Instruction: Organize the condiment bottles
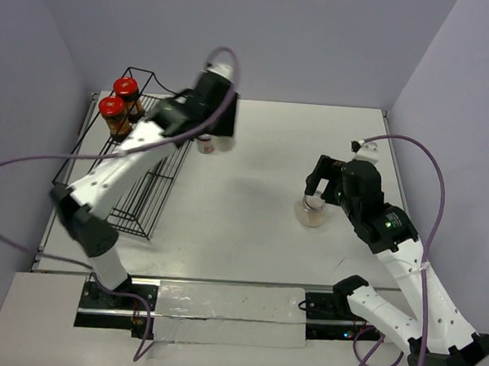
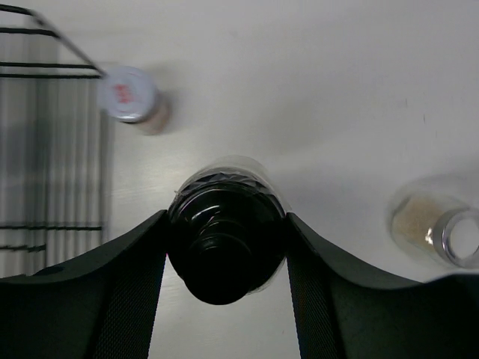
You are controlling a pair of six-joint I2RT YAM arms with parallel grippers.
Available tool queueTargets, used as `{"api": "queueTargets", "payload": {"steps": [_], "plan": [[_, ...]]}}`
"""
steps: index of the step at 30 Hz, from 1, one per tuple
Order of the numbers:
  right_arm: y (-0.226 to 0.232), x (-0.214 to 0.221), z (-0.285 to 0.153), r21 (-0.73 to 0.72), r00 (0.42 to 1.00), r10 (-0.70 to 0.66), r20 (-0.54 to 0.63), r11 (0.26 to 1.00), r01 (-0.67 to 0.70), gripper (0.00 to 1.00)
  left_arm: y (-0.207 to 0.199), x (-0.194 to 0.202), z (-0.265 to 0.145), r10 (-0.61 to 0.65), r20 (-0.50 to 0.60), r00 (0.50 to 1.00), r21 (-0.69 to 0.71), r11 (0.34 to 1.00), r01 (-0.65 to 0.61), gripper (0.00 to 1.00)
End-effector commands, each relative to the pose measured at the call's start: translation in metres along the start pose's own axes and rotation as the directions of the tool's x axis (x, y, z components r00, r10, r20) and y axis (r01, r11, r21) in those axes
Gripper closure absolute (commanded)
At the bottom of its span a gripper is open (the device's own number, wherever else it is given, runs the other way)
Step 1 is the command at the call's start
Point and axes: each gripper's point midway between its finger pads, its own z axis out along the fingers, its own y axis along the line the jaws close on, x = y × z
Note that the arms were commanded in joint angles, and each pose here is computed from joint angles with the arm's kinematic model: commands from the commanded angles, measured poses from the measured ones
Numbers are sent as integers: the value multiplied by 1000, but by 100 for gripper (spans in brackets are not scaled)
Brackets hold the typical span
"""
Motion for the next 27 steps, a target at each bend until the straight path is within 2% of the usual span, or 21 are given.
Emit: {"api": "queueTargets", "payload": {"steps": [1, 6, 9, 14, 18, 23, 27], "plan": [[3, -12, 4, -10, 999, -7, 47, 1000, 7, 0, 117, -45, -79, -159, 180, 971, -217, 956, 197, 90], [14, -9, 11, -54, 999, 14, 35, 998, -12, 0, 198, -40, -113, -256, 234, 938, -380, 864, 331, 90], [22, -8, 15, -92, 999, 27, 33, 995, -24, 0, 241, -37, -130, -312, 297, 903, -468, 777, 422, 90], [29, -5, 20, -121, 999, 25, 20, 992, -22, 0, 283, -36, -159, -344, 425, 837, -514, 670, 536, 90], [33, -6, 22, -137, 1000, 19, 19, 990, -17, 0, 311, -25, -164, -362, 458, 812, -564, 588, 580, 90], [35, -3, 25, -152, 1000, 20, 12, 988, -18, 0, 326, -23, -162, -378, 497, 781, -543, 567, 619, 90], [35, 0, 27, -154, 1000, 22, 8, 988, -20, 0, 331, -23, -155, -388, 486, 783, -550, 561, 619, 90]]}}
